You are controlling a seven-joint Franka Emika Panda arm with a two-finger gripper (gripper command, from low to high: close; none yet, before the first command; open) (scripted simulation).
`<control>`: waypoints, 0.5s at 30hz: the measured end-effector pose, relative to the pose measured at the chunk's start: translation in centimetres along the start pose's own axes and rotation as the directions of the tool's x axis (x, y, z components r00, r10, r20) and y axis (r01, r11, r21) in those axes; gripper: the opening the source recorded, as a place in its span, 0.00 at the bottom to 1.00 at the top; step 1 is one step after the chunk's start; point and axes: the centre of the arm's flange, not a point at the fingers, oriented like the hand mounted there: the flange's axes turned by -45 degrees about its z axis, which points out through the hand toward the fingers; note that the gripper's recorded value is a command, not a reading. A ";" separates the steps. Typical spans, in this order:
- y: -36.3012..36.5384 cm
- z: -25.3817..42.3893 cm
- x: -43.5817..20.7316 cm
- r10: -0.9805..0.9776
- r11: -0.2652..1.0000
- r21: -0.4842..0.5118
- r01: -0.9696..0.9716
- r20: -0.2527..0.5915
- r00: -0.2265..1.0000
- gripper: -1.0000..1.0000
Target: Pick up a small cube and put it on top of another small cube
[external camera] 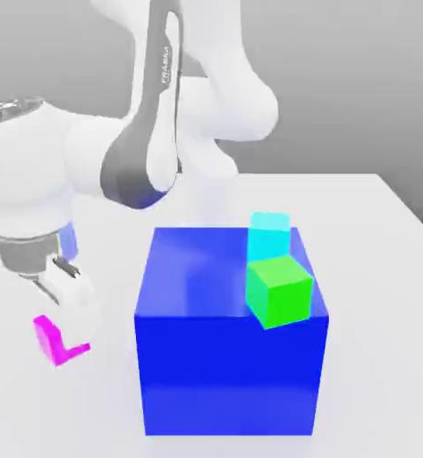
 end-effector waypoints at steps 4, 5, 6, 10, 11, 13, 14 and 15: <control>-9.3 -5.1 -2.7 -0.149 0.989 0.022 0.149 0.025 0.988 0.00; -11.2 -6.7 -4.1 -0.177 0.984 0.023 0.176 0.029 0.984 0.00; -12.6 -8.2 -5.5 -0.201 0.980 0.020 0.200 0.030 0.979 0.00; -16.0 -13.7 -11.4 -0.278 0.960 -0.009 0.278 0.021 0.960 0.00; -16.8 -15.0 -13.1 -0.301 0.953 -0.020 0.301 0.017 0.954 0.00; -16.9 -15.2 -14.9 -0.329 0.943 -0.047 0.329 0.001 0.944 0.00; -16.9 -14.2 -15.1 -0.333 0.942 -0.052 0.333 -0.002 0.943 0.00; -16.8 -12.9 -15.2 -0.336 0.941 -0.054 0.335 -0.003 0.942 0.00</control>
